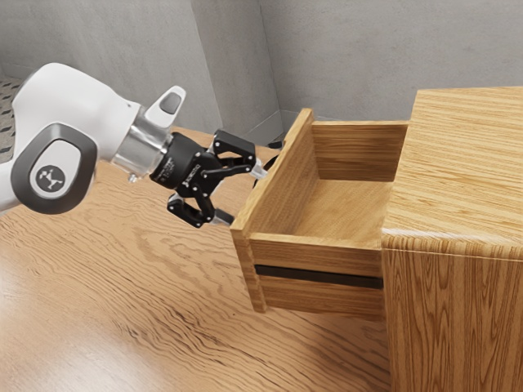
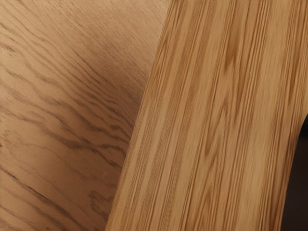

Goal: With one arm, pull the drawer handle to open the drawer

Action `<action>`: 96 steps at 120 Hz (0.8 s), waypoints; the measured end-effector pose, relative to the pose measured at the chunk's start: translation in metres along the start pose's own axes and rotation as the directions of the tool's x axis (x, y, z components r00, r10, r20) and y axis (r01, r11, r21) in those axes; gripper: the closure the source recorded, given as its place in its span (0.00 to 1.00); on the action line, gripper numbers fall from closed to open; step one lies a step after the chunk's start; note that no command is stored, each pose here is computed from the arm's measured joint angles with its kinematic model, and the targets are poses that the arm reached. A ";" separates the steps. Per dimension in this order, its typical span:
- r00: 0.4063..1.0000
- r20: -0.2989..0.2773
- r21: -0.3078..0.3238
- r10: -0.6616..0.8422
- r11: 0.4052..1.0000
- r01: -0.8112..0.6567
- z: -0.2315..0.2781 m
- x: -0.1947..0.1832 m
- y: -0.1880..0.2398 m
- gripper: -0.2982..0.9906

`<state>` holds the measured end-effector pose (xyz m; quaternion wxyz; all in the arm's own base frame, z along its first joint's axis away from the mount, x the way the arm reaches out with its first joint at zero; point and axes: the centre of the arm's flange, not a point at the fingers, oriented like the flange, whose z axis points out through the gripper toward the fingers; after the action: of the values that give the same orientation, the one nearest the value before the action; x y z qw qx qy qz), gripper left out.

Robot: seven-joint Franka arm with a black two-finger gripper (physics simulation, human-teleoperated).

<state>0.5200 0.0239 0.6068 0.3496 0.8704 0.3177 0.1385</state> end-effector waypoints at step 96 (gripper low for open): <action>0.997 -0.045 -0.021 -0.070 0.997 0.069 -0.064 -0.001 -0.065 0.24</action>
<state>0.4602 0.0925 0.6070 0.3554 0.8520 0.3542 0.1490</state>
